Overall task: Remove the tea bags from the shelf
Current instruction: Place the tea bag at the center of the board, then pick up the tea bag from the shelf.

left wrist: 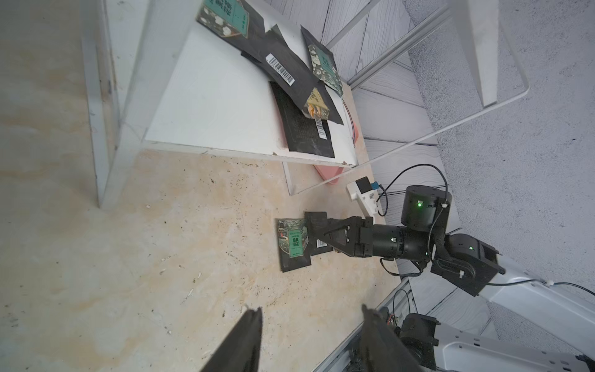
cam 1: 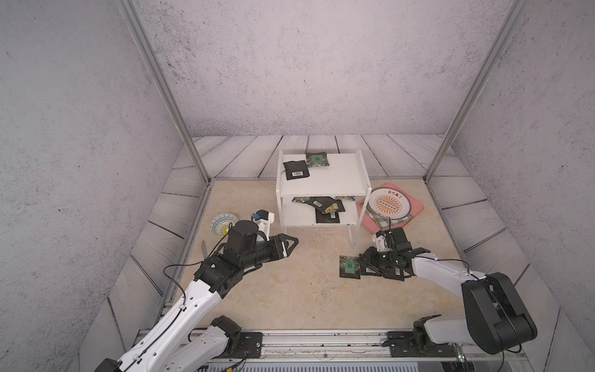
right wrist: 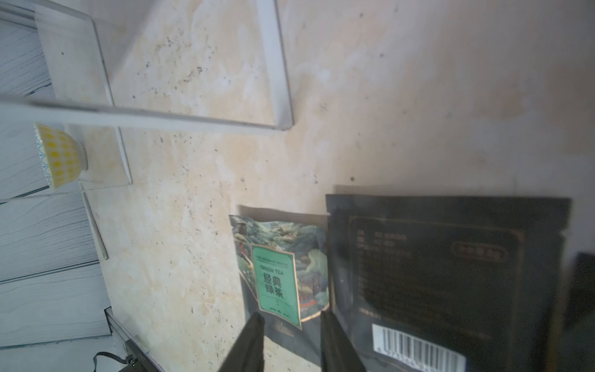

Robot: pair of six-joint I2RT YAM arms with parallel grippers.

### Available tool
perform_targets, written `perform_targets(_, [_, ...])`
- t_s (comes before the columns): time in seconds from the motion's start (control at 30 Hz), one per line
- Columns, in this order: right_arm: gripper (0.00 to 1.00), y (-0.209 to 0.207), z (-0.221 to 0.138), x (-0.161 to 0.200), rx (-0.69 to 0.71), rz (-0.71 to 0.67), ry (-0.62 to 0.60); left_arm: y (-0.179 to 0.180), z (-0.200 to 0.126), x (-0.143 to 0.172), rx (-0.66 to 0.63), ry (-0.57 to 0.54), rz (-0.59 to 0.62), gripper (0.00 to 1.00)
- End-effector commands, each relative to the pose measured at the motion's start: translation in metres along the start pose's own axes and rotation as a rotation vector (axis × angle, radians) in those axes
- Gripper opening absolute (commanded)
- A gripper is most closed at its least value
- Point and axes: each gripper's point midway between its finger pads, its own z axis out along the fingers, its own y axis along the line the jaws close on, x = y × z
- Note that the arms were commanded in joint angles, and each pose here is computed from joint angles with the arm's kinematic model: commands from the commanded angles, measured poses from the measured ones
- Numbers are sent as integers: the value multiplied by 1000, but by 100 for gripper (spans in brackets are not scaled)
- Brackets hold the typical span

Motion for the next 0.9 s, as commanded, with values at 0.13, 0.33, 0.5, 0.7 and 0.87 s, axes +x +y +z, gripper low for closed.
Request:
perform_targets(0.13, [39,9,-37,-2,33,-70,-57,-11,-14,-17,-12,-39,25,54])
perform_targets(0.33, [41,42,-89,-6,6,-183,-126,-24,-31,-35,-48,-75,36,57])
perform_targets(0.5, [44,77,-139,-12,-27,-271,-202,-29,-45,-54,-130,-95,49,57])
perform_targets(0.7, [45,131,-191,-18,-59,-405,-263,-33,-61,-91,-198,-155,29,61])
perform_targets(0.87, [45,187,-224,-28,-110,-517,-300,-31,-75,-128,-222,-228,-3,62])
